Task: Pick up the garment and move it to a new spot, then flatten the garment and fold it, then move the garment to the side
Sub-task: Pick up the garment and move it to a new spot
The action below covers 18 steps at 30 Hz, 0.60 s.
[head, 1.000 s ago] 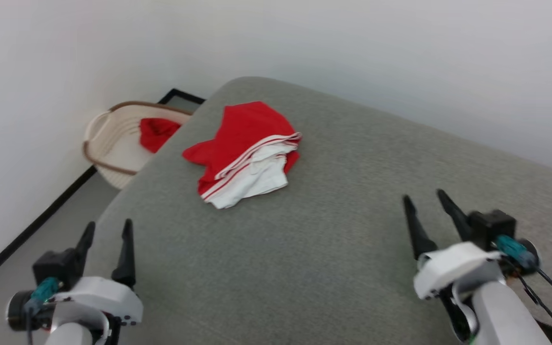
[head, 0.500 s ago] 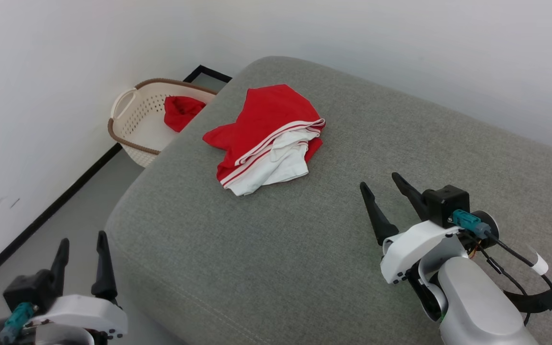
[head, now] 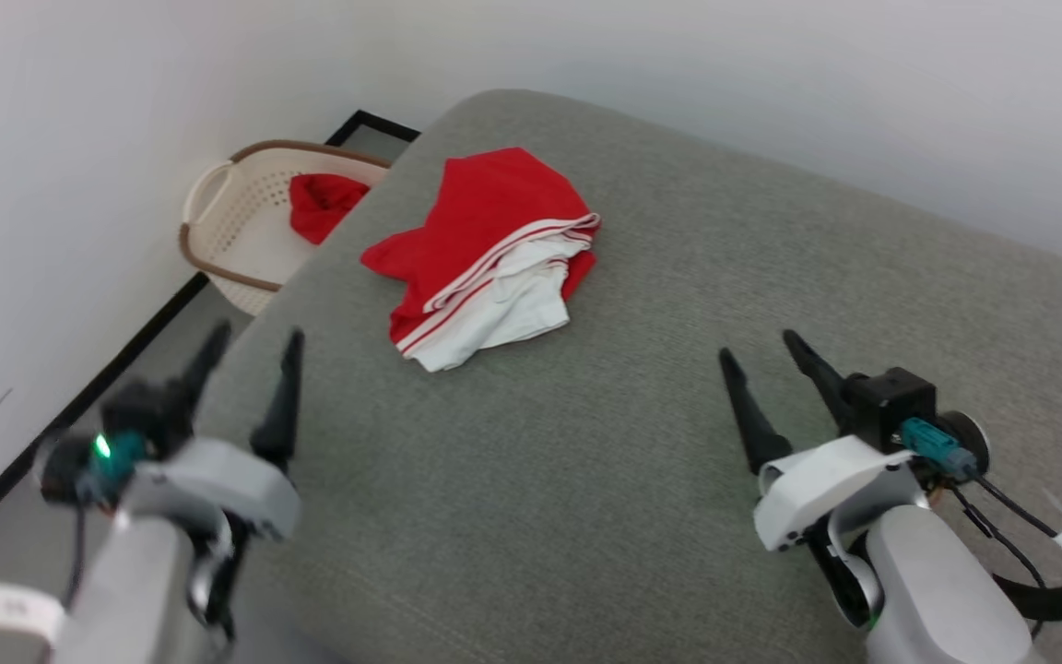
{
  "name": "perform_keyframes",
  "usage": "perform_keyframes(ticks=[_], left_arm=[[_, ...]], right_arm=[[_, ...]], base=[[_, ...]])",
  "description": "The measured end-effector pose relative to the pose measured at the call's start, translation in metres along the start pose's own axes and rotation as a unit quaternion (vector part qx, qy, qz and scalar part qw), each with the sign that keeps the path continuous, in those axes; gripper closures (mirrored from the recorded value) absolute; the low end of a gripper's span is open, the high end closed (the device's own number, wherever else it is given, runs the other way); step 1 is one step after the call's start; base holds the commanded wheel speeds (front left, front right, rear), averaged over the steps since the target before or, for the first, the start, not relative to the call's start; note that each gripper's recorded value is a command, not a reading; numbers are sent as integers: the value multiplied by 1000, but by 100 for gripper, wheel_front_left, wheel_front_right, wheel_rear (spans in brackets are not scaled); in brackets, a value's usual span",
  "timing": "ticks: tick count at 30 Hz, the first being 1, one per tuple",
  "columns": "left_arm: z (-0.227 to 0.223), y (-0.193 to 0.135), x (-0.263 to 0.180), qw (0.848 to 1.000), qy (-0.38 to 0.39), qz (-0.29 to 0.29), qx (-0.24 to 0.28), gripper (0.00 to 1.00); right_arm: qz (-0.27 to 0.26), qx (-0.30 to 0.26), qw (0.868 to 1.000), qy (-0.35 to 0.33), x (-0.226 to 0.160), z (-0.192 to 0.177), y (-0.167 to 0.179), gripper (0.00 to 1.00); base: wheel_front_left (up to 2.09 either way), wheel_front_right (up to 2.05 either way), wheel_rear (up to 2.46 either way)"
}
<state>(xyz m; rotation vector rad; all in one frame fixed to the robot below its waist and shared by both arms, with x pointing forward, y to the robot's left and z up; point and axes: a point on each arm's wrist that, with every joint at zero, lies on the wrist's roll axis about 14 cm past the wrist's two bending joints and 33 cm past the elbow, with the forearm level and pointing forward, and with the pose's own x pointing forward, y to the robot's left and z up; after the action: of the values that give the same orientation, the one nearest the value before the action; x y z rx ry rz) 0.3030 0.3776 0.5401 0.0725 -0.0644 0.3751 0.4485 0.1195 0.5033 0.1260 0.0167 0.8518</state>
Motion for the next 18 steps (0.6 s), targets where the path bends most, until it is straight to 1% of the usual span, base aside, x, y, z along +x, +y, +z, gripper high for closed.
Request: perform_keyframes(ticks=[3, 5, 6, 9, 10, 11, 13, 18], left_arm=[[24, -3, 29, 999, -20, -27, 13, 0], [39, -8, 50, 998, -32, -46, 30, 0], [46, -10, 60, 998, -36, -51, 28, 0], [54, -16, 89, 997, -32, -66, 34, 0], [54, -17, 99, 997, -29, -66, 24, 0], [53, -18, 109, 997, -22, -68, 24, 0], [47, -20, 127, 996, -3, -76, 39, 0], [17, -43, 164, 991, 72, -106, 41, 0]], right_arm=[[-5, -7, 1000, -15, -3, 9, -3, 0], [-14, -11, 1000, -20, -7, 12, -9, 0], [-19, -15, 999, -23, -9, 13, -14, 0], [-34, -22, 999, -35, -11, 21, -28, 0], [-40, -21, 998, -38, -12, 22, -34, 0], [-46, -23, 998, -38, -14, 21, -40, 0], [-59, -21, 997, -35, -20, 16, -52, 0], [-92, -9, 995, -38, -34, 10, -81, 0]], base=[[0, 0, 0], [0, 0, 0], [0, 0, 0], [0, 0, 0], [0, 0, 0], [0, 0, 0], [0, 0, 0], [0, 0, 0]])
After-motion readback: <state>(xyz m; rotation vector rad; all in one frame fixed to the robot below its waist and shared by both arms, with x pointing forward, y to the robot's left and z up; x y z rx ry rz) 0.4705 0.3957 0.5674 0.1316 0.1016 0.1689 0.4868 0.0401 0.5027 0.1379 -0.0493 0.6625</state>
